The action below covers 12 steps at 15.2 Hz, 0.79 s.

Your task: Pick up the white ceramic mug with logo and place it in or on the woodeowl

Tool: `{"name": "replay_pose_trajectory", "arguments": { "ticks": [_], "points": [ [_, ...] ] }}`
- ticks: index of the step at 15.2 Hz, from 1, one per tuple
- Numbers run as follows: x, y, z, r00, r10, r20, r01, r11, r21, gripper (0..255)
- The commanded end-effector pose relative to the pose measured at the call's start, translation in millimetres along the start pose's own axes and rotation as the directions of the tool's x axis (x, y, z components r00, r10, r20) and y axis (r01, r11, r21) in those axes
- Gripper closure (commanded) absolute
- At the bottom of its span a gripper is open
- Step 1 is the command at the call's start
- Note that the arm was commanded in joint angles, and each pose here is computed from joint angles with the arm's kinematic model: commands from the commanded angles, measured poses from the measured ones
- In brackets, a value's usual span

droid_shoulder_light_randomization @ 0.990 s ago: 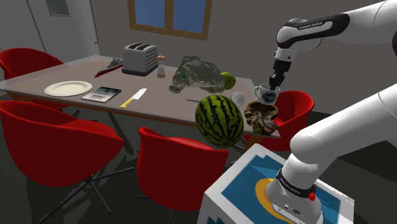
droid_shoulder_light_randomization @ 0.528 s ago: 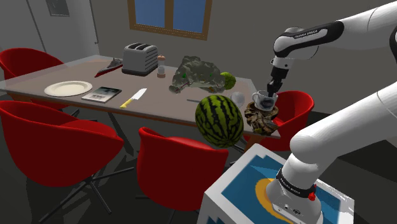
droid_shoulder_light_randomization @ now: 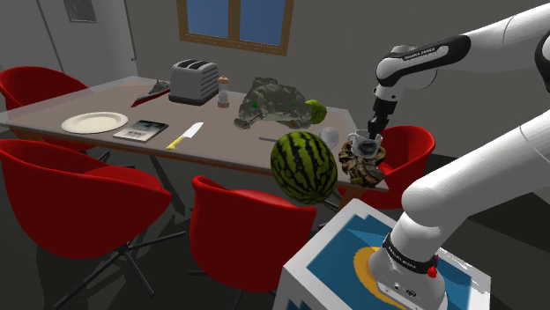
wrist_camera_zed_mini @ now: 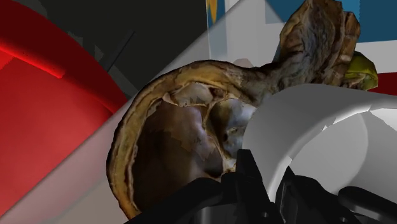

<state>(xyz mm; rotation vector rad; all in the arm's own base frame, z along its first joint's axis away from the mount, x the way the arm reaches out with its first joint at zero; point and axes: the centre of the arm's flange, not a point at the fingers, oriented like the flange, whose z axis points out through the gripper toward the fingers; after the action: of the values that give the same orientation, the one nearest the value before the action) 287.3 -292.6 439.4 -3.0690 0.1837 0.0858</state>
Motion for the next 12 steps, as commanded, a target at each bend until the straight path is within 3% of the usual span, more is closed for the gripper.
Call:
{"name": "replay_pose_trajectory", "arguments": {
  "ticks": [1,2,3,8,12],
  "points": [
    [0.1,0.1,0.1,1.0,0.0,0.0,0.0,1.0,0.0,255],
    [0.1,0.1,0.1,1.0,0.0,0.0,0.0,1.0,0.0,255],
    [0.1,0.1,0.1,1.0,0.0,0.0,0.0,1.0,0.0,0],
    [0.1,0.1,0.1,1.0,0.0,0.0,0.0,1.0,0.0,0],
    [0.1,0.1,-49.9,1.0,0.0,0.0,0.0,1.0,0.0,0]
  ]
}}
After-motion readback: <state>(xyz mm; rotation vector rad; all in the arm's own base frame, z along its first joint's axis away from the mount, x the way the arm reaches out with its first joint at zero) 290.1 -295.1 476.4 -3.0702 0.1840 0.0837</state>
